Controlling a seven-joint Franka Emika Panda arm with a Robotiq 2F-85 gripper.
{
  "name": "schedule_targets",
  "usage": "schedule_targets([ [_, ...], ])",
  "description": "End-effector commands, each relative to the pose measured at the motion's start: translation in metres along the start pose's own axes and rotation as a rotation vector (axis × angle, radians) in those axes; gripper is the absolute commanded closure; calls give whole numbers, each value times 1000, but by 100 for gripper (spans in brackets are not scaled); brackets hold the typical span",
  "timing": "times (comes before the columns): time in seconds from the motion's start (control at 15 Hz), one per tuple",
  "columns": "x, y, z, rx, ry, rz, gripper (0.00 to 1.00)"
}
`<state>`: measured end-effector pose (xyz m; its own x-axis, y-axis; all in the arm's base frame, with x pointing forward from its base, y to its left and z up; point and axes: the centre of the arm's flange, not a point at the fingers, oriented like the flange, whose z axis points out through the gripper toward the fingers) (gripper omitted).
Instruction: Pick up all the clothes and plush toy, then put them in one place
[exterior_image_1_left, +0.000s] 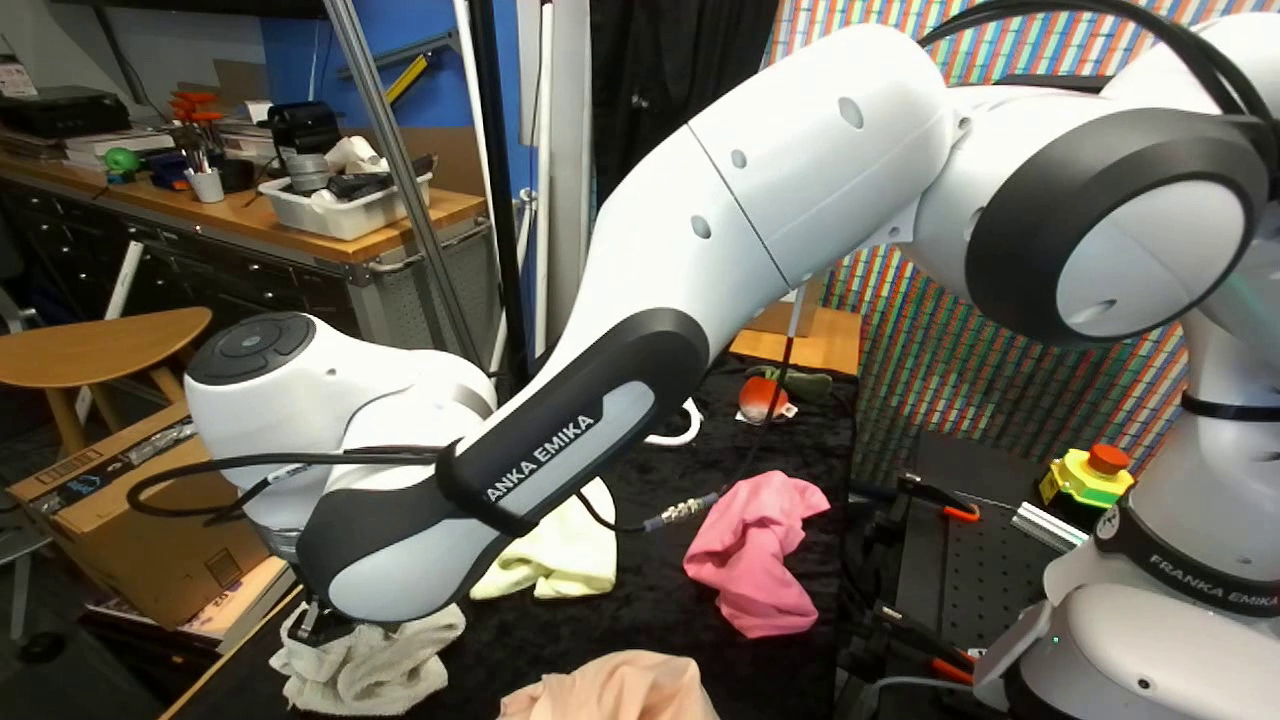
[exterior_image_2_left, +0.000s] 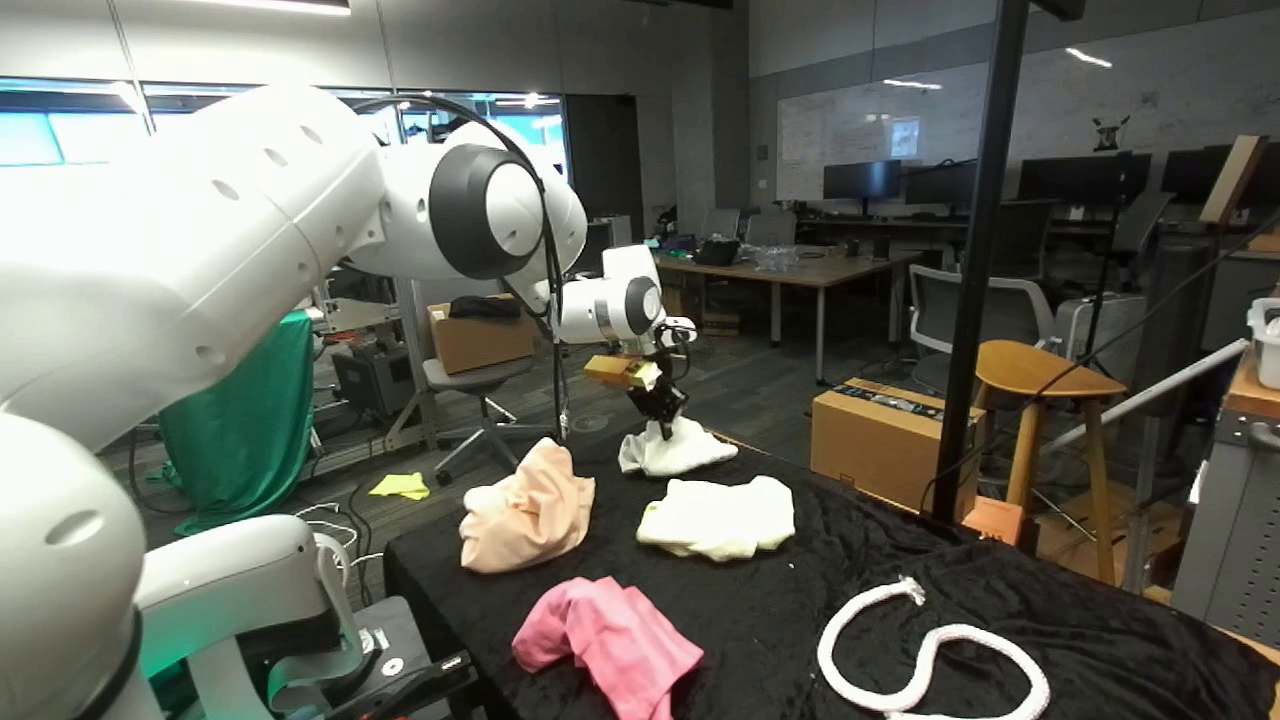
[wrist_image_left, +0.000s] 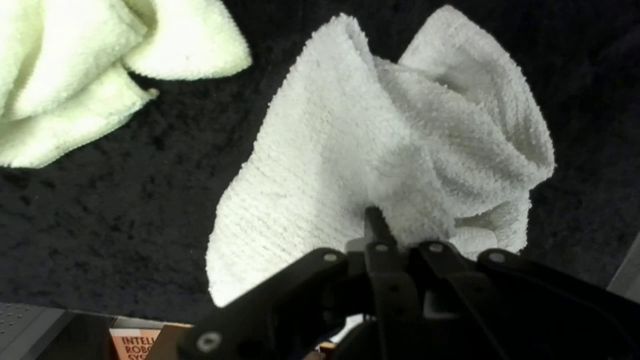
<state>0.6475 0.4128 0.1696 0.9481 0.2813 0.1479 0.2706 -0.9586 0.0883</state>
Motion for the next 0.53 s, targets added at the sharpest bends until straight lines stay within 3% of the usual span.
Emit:
schedule_targets([
  [0.0, -9, 15, -48, -66, 124, 8, 94],
  [0.47, -33, 80, -148, -111, 397, 136, 95],
])
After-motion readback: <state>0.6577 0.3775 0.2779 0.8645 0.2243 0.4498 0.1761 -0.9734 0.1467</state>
